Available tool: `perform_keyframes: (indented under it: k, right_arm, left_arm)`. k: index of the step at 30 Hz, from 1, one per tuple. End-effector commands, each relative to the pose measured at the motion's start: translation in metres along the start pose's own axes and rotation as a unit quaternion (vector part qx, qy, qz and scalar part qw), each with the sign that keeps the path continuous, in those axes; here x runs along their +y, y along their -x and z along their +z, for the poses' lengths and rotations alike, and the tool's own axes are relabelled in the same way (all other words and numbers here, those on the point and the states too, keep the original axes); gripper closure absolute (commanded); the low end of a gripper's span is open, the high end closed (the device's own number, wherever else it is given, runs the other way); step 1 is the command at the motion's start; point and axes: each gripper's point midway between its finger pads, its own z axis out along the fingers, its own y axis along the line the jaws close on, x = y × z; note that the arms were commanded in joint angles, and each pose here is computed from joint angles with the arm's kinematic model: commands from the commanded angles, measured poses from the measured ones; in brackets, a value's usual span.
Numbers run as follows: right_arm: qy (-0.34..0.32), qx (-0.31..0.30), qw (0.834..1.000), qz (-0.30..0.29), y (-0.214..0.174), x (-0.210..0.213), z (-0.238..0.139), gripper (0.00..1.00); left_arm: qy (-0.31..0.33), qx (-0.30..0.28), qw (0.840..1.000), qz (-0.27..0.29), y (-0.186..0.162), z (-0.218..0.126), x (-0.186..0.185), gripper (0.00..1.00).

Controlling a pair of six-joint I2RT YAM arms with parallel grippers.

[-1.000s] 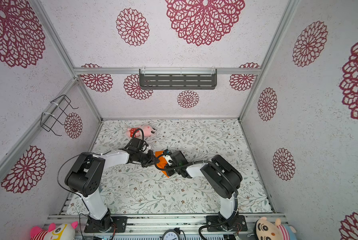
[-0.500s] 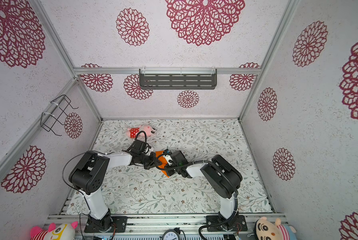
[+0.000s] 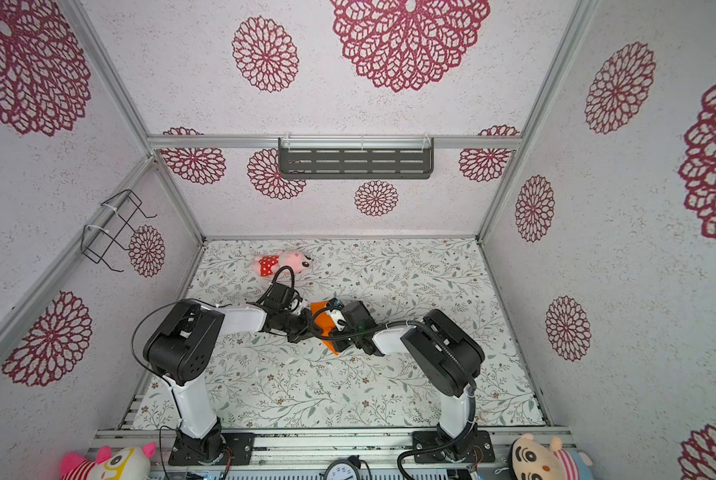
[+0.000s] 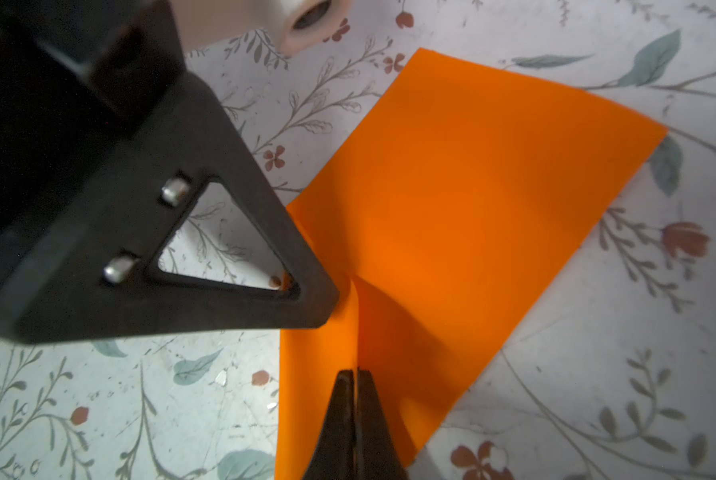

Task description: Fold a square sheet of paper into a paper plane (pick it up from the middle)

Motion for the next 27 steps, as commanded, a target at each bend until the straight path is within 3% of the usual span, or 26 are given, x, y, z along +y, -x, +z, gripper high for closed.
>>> perform_keyframes:
  k: [1, 7, 19, 27]
  right_arm:
    - [-0.013, 0.015, 1.000, 0.017, -0.005, -0.009, 0.002, 1.00]
    - [-0.012, 0.014, 1.000, 0.024, -0.001, -0.008, -0.001, 0.99]
    - [0.027, -0.014, 0.996, 0.080, 0.029, 0.003, -0.014, 0.81]
    - [-0.028, -0.046, 0.991, 0.123, 0.053, -0.010, -0.040, 0.71]
  left_arm:
    - [0.027, 0.005, 1.000, -0.006, -0.003, 0.005, 0.014, 0.95]
    - [0.054, 0.010, 0.998, -0.015, -0.007, 0.007, 0.027, 0.96]
    - [0.079, 0.016, 0.997, -0.015, -0.011, 0.008, 0.041, 0.98]
    - [0.092, 0.016, 0.996, -0.010, -0.011, 0.007, 0.045, 0.98]
